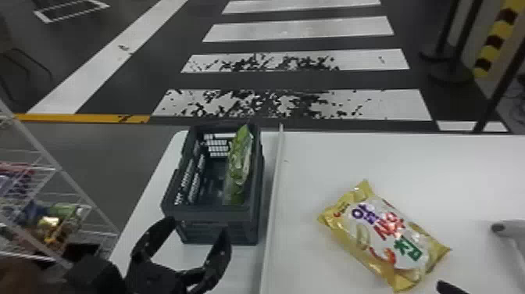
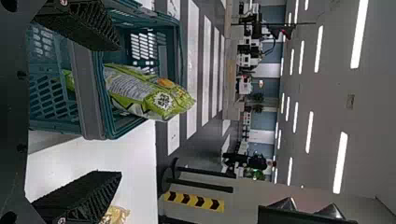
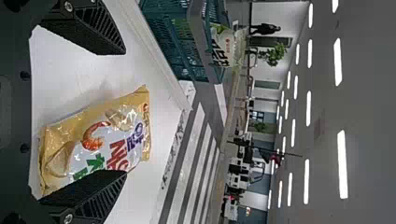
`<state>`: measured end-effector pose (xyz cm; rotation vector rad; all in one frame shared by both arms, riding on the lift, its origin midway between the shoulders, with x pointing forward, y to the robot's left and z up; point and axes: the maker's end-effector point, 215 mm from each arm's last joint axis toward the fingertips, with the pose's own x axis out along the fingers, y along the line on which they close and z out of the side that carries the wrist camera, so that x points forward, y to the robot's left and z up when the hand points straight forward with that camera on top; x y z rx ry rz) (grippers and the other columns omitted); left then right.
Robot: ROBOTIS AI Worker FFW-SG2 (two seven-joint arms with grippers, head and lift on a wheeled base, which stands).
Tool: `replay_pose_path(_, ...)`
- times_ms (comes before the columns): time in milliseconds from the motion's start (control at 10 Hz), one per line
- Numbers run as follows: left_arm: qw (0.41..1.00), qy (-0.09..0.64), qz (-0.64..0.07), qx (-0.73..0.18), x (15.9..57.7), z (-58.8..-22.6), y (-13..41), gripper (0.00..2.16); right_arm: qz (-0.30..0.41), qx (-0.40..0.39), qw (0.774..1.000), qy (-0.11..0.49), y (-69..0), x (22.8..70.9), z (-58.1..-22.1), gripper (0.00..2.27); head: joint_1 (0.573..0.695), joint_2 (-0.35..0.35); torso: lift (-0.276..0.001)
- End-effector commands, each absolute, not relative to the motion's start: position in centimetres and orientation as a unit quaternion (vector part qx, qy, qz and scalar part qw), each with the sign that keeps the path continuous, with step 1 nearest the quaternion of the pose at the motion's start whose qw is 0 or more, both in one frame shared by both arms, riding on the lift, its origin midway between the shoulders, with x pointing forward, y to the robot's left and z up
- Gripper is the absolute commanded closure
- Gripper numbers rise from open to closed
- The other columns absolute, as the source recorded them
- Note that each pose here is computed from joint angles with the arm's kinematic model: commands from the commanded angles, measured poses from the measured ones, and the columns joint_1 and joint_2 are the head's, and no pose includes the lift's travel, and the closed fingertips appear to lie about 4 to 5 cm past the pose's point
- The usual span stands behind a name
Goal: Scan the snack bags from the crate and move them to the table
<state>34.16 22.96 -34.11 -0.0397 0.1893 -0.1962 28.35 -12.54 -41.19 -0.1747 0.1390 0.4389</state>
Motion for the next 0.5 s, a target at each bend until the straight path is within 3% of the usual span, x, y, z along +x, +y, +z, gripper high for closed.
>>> replay_pose_path(0,0.990,0.094,-0.096,-0.029,34.2,-34.1,23.4,0.04,0.226,-0.124,0.963,0.074,-12.3,29.3,-42.0,0.10,0.695,0.192,-0.095)
replay_pose_path(400,0.990,0.094,-0.102,-0.025,34.6,-34.1,23.2,0.04,0.216,-0.225,0.942,0.122,-14.3,31.8,-45.6,0.09,0.695,0.180,-0.095)
